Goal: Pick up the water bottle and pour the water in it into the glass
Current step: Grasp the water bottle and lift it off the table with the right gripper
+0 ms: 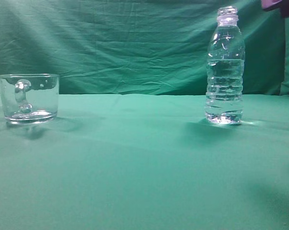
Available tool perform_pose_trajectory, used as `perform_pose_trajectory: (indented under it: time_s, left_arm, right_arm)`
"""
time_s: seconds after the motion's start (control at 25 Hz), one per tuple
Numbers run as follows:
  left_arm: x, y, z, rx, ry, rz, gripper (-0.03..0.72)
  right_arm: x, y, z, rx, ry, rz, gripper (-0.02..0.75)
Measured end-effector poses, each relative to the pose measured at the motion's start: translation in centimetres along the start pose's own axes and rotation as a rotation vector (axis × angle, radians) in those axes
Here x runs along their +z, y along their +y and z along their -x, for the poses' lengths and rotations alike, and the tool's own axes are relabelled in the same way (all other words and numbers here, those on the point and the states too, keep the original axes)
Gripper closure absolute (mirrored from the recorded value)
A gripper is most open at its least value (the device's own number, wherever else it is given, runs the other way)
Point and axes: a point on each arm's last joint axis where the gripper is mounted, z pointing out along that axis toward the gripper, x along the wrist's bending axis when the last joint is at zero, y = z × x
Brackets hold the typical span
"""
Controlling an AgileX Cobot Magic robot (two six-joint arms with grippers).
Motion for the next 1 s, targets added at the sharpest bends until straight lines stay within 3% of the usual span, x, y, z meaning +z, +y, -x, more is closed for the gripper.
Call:
perform_pose_trajectory:
  time_s: [0.12, 0.2, 0.52, 1.0]
  left_arm:
    - [0.0, 0.0, 0.0, 0.000, 0.000, 0.000, 0.688]
    - [0.0, 0.0, 0.0, 0.000, 0.000, 0.000, 0.688]
    - [0.0, 0.0, 0.0, 0.000, 0.000, 0.000, 0.688]
    - [0.0, 0.0, 0.0, 0.000, 0.000, 0.000, 0.688]
  right_arm:
    - [1.7, -0.4, 0.5, 0.020, 0.018, -0.018, 0.146]
    - [2.9, -0.7, 0.9, 0.031, 0.018, -0.042, 0.083]
    - [7.0, -1.6, 2.4, 0.002, 0.019, -0.101, 0.094]
    - [11.7, -2.9, 4.0, 0.026, 0.046, -0.051, 0.094]
